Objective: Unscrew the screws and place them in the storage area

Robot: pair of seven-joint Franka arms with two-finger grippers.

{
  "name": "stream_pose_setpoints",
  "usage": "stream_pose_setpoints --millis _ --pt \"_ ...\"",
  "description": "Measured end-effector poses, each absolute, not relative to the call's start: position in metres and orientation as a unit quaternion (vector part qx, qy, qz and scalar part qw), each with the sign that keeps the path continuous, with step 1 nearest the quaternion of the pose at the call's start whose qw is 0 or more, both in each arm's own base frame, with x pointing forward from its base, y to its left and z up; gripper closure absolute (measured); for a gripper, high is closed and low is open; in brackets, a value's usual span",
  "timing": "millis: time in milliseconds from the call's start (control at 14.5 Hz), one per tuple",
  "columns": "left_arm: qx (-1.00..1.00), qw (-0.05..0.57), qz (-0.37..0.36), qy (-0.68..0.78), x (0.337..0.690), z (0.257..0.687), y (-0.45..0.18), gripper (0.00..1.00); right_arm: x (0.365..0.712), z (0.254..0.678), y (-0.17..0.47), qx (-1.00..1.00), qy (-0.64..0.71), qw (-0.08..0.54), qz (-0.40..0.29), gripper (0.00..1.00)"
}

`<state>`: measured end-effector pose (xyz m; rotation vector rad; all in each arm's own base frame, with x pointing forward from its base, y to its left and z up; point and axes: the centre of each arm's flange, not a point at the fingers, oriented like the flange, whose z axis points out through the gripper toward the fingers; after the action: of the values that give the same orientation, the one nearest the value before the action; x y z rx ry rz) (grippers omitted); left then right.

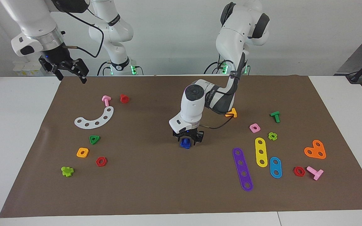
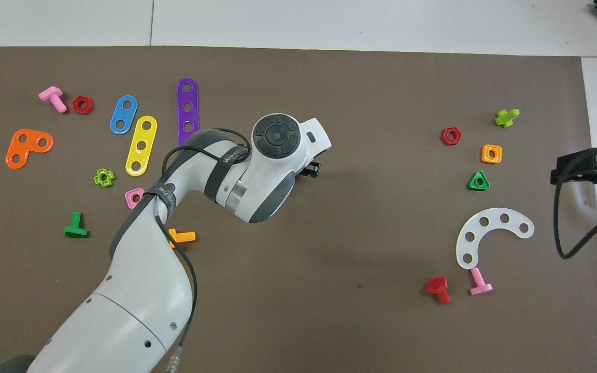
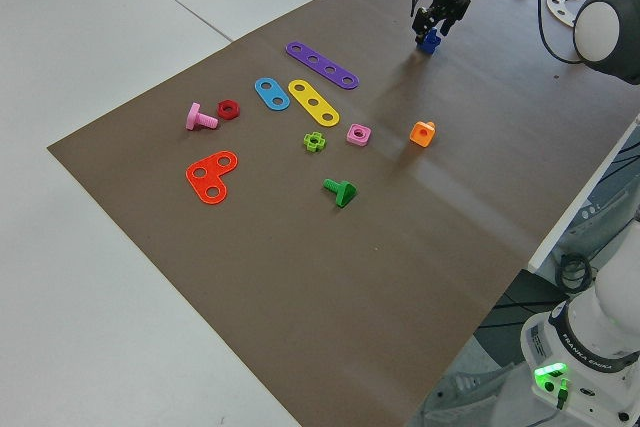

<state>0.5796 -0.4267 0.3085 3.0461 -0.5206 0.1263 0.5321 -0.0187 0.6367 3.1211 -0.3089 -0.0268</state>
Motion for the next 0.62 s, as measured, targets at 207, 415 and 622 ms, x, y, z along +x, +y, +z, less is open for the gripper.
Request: stream_pose_setpoints --millis 207,415,622 --pt "0.985 0.023 0.038 -0.169 0.5777 0.3049 -0.4264 0.19 0.5321 0.6367 -0.0187 0.995 -0.098 0.003 -0.009 0.0" --pt "0.985 0.024 0.038 -0.17 0.577 0.3049 -0.4273 0.22 0.5321 0.6367 -0.0187 0.995 -0.098 0.003 -0.009 0.0" --pt "0.984 0.024 0.038 -0.17 0.5767 0.305 -0.4278 0.28 0.5321 0.6367 -0.0187 0.995 -0.098 0.003 -0.009 0.0"
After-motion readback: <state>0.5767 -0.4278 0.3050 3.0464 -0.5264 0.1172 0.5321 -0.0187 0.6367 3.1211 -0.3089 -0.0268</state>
